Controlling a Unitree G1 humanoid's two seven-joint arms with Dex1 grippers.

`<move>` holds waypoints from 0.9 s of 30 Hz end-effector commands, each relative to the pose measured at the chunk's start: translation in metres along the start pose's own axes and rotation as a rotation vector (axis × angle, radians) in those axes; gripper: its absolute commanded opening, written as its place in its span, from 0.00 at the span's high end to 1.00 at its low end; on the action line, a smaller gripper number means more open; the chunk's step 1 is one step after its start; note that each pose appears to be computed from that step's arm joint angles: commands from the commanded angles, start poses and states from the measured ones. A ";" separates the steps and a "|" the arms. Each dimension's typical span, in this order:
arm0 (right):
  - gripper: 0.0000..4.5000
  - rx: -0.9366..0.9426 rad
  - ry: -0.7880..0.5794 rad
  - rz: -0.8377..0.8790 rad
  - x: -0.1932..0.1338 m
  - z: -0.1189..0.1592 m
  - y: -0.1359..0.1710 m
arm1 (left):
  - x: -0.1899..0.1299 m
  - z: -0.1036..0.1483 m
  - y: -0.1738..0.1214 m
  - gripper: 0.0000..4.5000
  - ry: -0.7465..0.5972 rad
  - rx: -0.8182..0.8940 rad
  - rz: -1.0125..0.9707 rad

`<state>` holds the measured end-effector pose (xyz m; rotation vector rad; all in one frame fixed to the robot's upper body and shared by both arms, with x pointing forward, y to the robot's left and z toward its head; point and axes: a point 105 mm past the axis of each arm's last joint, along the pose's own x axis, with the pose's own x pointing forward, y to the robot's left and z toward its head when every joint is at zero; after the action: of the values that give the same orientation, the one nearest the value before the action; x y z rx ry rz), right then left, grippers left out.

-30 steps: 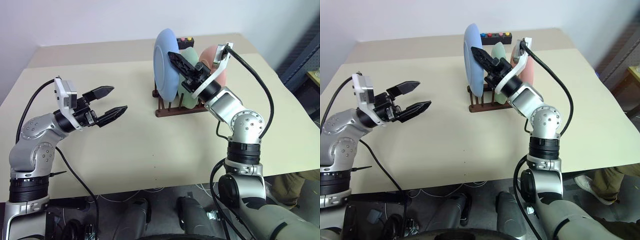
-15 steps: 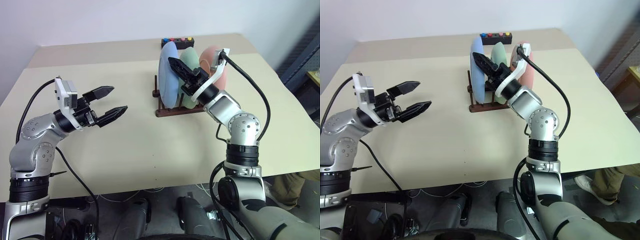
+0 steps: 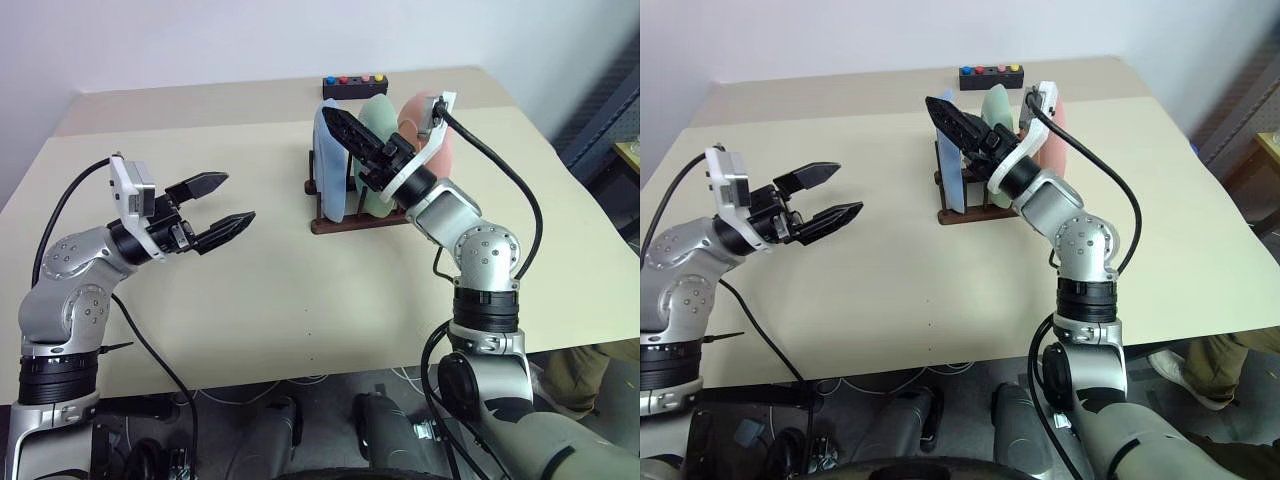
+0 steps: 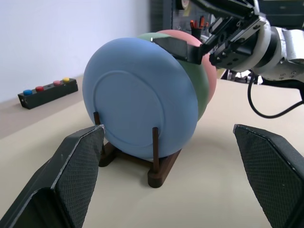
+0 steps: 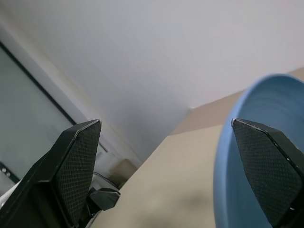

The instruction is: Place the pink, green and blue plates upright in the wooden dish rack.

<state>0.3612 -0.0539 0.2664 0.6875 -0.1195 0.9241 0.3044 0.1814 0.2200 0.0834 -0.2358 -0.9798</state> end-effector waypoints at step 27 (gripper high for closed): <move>0.00 -0.681 0.342 0.287 -0.136 0.022 0.045 | 0.001 -0.002 0.005 0.00 0.070 0.058 -0.174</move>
<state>0.2602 -0.1420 0.2457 -0.0292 -0.1612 1.1327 0.3141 0.1762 0.2137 0.1392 -0.1904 -1.1213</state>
